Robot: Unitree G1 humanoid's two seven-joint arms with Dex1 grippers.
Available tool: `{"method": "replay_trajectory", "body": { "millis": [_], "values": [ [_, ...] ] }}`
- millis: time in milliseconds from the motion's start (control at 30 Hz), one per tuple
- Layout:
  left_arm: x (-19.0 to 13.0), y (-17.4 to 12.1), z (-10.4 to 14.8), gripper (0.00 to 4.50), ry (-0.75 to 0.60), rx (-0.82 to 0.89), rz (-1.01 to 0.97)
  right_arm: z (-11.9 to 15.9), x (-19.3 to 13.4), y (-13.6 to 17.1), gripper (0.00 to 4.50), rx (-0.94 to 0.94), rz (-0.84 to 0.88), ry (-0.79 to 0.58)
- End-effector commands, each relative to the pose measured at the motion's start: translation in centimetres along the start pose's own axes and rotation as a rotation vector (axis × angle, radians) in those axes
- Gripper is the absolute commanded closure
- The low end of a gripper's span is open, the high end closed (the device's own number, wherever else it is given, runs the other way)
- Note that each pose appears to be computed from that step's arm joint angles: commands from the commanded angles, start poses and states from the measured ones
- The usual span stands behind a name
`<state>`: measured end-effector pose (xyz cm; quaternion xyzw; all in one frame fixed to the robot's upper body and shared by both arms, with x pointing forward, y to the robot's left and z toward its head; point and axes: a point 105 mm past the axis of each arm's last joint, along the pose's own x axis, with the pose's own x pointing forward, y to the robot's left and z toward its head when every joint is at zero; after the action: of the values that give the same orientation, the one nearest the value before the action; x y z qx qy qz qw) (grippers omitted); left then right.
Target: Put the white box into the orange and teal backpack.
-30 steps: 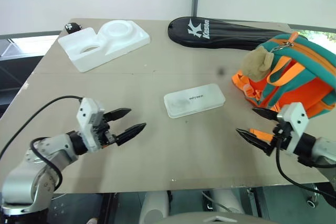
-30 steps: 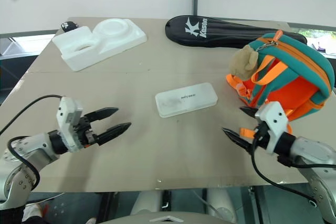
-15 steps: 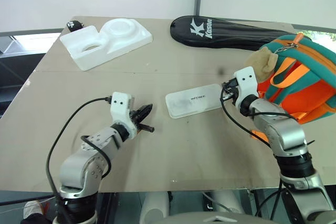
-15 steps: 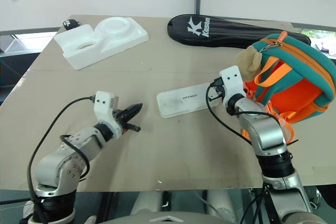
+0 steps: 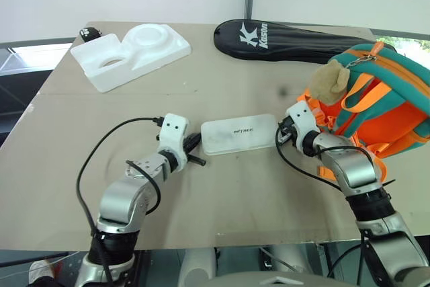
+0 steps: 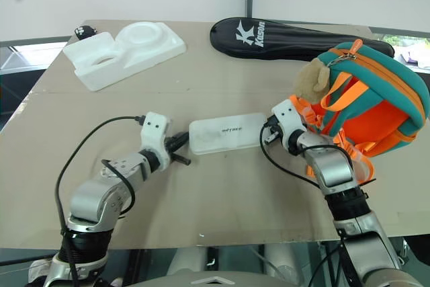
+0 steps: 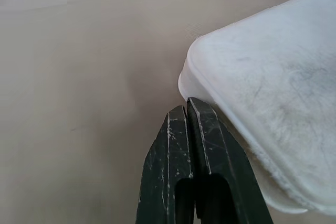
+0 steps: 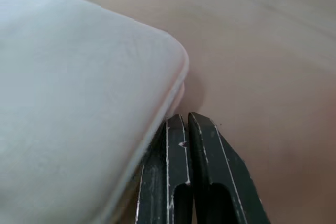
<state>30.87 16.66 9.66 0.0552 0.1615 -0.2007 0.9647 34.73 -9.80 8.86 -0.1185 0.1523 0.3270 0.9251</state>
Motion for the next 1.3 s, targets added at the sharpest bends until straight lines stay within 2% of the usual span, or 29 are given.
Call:
{"method": "replay_trajectory", "body": {
  "millis": [33,100,200,233,267,333,433,467,600,700,900,1100,1267,1300],
  "values": [
    [-1.4,-1.0,-0.3,4.47,0.007,0.032,-0.098,1.7,-1.0,3.5,4.50,0.003,0.154,-0.061],
    [-2.3,-1.0,-0.5,4.47,0.013,0.023,-0.118,1.2,-1.5,3.7,4.50,0.011,0.138,-0.041],
    [-3.7,0.1,-0.8,3.72,0.037,-0.016,-0.116,-0.4,-2.0,2.8,4.50,-0.001,0.063,0.019],
    [-4.1,0.9,-0.9,3.30,0.055,0.006,-0.096,-0.8,-2.1,2.4,4.50,-0.002,0.044,0.033],
    [-4.4,1.9,-0.9,2.66,0.066,0.024,-0.072,-1.0,-2.3,2.2,4.50,-0.009,0.035,0.043],
    [-5.5,3.8,-0.9,1.79,0.100,0.040,-0.047,-1.3,-2.8,1.5,4.50,-0.029,0.022,0.054],
    [-7.4,5.3,-0.3,0.32,0.123,-0.156,-0.125,-1.3,-3.7,0.9,4.50,-0.045,0.027,0.052],
    [-8.1,5.2,0.0,0.07,0.147,-0.243,-0.194,-1.1,-4.0,0.7,4.50,-0.059,0.034,0.046],
    [-9.9,4.5,1.7,0.07,0.265,-0.536,-0.418,-0.1,-4.7,0.9,4.50,-0.095,0.089,0.026],
    [-8.9,3.9,1.6,0.07,0.316,-0.652,-0.488,0.2,-4.4,1.2,4.50,-0.119,0.115,0.026],
    [-6.0,2.2,1.0,0.07,0.371,-0.693,-0.541,0.4,-2.8,2.9,4.50,-0.183,0.194,0.047],
    [-3.6,0.5,1.0,0.07,0.339,-0.717,-0.603,0.6,0.1,5.7,4.50,-0.310,0.315,0.054],
    [-3.1,0.0,1.2,0.07,0.301,-0.823,-0.658,-0.1,0.7,4.7,4.50,-0.359,0.288,0.073],
    [-3.0,0.1,1.1,0.29,0.294,-0.842,-0.650,-0.2,0.5,4.4,4.50,-0.353,0.282,0.071]
  ]
}}
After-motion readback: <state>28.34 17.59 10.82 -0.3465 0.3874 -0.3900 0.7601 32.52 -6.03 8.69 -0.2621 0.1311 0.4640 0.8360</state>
